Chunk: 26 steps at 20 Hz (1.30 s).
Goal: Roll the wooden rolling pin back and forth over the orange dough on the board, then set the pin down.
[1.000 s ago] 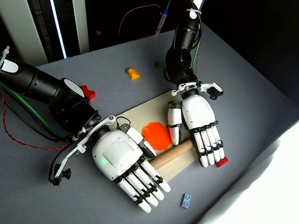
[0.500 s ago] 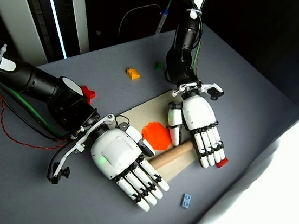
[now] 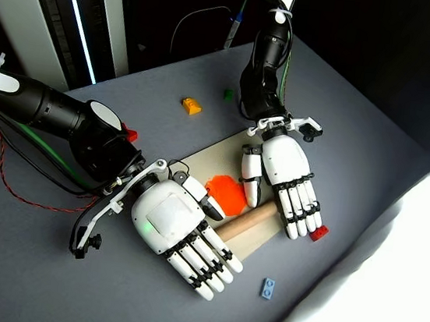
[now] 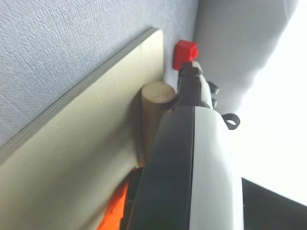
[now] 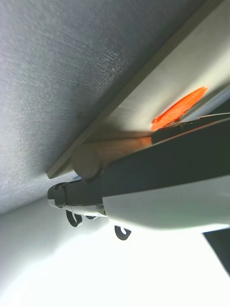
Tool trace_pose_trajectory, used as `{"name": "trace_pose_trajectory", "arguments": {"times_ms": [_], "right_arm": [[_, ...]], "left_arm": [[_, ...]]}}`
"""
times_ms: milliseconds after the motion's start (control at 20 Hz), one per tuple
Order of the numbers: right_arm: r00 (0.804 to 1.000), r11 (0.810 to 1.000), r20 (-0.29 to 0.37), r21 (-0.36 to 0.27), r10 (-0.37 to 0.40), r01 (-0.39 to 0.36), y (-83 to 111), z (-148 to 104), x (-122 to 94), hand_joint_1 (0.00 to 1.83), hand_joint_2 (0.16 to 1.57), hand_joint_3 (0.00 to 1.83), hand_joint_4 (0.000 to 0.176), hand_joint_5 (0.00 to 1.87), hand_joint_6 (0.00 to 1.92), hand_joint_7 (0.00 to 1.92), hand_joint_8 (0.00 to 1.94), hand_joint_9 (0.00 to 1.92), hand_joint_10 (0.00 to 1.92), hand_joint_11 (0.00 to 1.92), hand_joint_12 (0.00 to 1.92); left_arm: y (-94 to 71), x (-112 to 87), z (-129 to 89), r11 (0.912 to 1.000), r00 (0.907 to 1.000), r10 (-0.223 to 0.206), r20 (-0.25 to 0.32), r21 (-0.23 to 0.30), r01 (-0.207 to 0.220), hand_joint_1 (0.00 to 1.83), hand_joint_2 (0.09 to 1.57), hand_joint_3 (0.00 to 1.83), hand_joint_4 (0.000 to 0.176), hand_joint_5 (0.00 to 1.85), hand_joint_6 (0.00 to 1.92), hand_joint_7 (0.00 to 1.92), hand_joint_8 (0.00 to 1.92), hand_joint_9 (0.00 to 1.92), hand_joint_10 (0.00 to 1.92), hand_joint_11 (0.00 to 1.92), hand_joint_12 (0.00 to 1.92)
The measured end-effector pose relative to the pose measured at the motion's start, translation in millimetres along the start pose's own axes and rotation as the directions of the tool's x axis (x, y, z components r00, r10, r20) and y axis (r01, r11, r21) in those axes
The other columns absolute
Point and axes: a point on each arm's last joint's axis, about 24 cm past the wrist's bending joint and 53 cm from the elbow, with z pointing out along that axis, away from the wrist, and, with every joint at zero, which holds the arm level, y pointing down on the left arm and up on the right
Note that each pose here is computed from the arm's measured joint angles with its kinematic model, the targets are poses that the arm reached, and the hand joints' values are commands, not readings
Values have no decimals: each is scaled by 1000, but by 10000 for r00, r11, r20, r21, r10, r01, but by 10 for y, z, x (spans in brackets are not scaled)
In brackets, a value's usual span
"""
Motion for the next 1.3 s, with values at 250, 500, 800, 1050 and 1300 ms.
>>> {"name": "trace_pose_trajectory", "arguments": {"times_ms": [250, 500, 800, 1050, 1300], "right_arm": [[9999, 9998, -56, -186, -88, 87, 39, -3, -6, 0, 1571, 39, 0, 48, 5, 31, 3, 1, 0, 0, 0], [9993, 9996, -358, -271, 51, -60, 104, -88, 76, 0, 1570, 40, 0, 61, 10, 47, 9, 16, 7, 0, 0], [9986, 9994, -519, -336, 56, -74, 133, -113, 116, 0, 1571, 48, 0, 59, 7, 50, 7, 16, 6, 0, 0], [9984, 9993, -558, -362, 47, -67, 141, -119, 127, 0, 1571, 51, 0, 59, 6, 43, 2, 0, 0, 0, 0], [9981, 9993, -612, -370, 41, -64, 146, -131, 134, 0, 1571, 49, 0, 79, 14, 62, 9, 16, 7, 0, 0]], "left_arm": [[3, 2, -30, 10000, 9999, 86, -104, 24, -86, 0, 1568, 5, 0, 20, 8, 10, 4, 0, 0, 0, 0], [13, 8, -62, 9999, 9995, 156, -262, 52, -155, 0, 1571, 5, 0, 5, 2, 0, 0, 0, 0, 0, 0], [9, 10, -121, 9999, 9986, 141, -515, 45, -138, 0, 1566, 3, 0, 0, 0, 0, 0, 0, 0, 0, 0], [9, 18, -161, 9998, 9973, 184, -704, 41, -182, 0, 1570, 5, 0, 7, 3, 9, 4, 0, 0, 0, 0], [22, 38, -229, 10000, 9985, 70, -542, 58, -67, 0, 1570, 6, 0, 0, 0, 0, 0, 0, 0, 0, 0]]}}
